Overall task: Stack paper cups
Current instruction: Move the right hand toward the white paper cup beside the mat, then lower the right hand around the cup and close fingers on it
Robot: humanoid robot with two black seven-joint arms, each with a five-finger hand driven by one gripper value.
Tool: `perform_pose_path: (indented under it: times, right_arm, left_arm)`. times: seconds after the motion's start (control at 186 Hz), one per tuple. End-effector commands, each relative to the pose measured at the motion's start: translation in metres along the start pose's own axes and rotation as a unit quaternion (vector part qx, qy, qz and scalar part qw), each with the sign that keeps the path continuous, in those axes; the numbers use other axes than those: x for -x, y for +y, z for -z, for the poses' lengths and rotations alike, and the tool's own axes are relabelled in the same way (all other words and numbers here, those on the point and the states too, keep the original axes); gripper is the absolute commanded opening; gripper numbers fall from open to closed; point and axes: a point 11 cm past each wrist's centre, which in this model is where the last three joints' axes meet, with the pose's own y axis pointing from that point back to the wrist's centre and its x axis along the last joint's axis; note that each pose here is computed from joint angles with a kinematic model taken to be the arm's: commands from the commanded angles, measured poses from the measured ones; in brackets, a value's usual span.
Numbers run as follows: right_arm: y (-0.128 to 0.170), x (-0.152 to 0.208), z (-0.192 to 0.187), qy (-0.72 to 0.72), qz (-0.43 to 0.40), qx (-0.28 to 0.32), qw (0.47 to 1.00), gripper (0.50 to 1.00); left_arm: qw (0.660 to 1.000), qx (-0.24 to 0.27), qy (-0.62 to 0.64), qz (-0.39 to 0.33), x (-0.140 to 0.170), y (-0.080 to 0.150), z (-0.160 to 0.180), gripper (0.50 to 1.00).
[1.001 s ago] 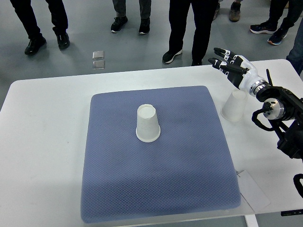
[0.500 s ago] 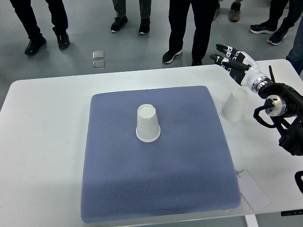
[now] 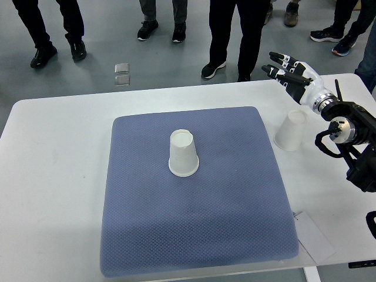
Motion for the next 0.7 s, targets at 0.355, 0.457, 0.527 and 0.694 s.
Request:
perform_pose_path:
  times: [0.355,0.457,0.527,0.694]
  right_arm:
    - [0.036,-0.046,0.046,0.271,0.076,0.018,0.960,0.887]
    - [0.040,-0.040,0.042,0.340,0.100,0.026,0.935,0.887]
    - [0.042,-0.038,0.040,0.383,0.111,0.033,0.917,0.887]
    - [0.043,-0.033,0.027,0.463,0.133,0.046,0.875,0.887]
  left_arm:
    - [1.000,0.000,0.000,0.000,0.000,0.000,0.000,1.000]
    - [1.000,0.000,0.000,0.000,0.000,0.000,0.000,1.000]
    - [1.000,0.000,0.000,0.000,0.000,0.000,0.000,1.000]
    - [1.000,0.000,0.000,0.000,0.000,0.000,0.000,1.000]
